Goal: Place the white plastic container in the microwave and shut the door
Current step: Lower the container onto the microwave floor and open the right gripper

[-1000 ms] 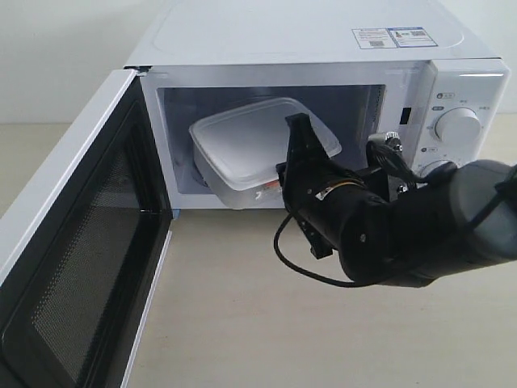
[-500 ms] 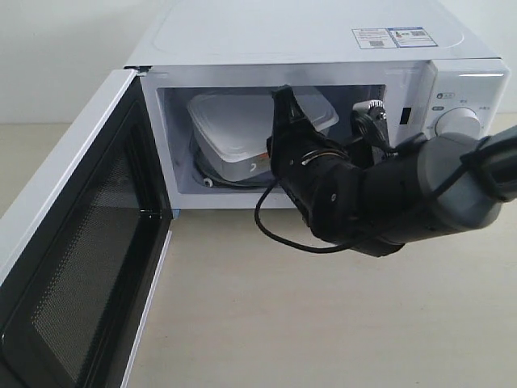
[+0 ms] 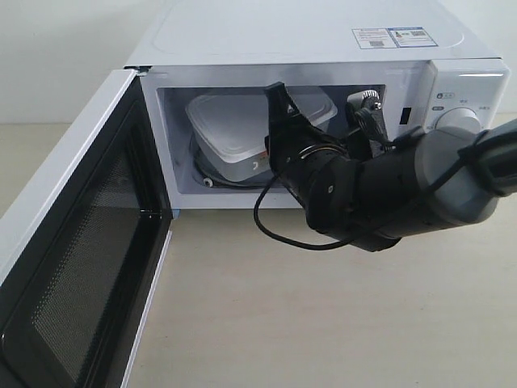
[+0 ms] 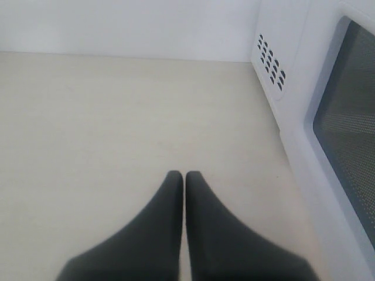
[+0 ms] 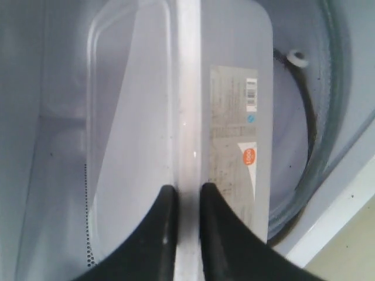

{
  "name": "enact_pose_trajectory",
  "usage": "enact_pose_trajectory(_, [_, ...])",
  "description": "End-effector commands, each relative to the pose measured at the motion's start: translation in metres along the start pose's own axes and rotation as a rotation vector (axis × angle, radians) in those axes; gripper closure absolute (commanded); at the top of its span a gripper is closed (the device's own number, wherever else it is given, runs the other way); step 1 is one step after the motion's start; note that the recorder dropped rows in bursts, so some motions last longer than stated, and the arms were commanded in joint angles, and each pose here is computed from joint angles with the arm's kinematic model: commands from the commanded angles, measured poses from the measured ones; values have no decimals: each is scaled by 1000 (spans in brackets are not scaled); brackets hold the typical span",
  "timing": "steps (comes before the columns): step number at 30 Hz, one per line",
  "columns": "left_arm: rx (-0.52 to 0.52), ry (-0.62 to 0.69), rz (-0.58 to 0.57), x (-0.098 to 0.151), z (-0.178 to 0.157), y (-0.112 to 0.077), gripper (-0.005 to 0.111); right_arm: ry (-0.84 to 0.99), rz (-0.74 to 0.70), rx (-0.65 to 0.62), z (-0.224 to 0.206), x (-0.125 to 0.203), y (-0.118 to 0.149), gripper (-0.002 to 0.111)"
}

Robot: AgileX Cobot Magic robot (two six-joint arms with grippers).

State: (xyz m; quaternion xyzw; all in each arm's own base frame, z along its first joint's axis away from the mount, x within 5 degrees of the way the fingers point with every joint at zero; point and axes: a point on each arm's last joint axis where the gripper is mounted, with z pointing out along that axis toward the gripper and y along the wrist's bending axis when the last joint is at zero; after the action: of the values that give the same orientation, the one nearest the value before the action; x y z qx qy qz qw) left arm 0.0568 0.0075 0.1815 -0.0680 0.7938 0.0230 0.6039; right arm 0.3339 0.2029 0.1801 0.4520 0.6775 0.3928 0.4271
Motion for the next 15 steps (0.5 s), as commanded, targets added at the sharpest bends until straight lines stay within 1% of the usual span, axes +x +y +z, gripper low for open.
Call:
enact_pose_trajectory(1, [5,-13,-7,-2,0,0,103,-26,-15,-34,-1,-3,6,100])
enact_pose_trajectory(4, [5,-13,-7,-2,0,0,103,-26,-33,-28,1,-2,4,83])
enact_pose_trajectory(6, [5,-13,-7,-2,0,0,103,-20,-27,-22,1,-2,3,67])
enact_pose_trajectory(7, [5,-13,-7,-2,0,0,103,-21,-27,-22,1,-2,3,63])
enact_pose_trajectory(8, [5,-13,-7,-2,0,0,103,-24,-21,-18,1,-2,2,61])
enact_pose_trajectory(15, [5,-13,-7,-2,0,0,103,-24,-23,-18,1,-2,2,61])
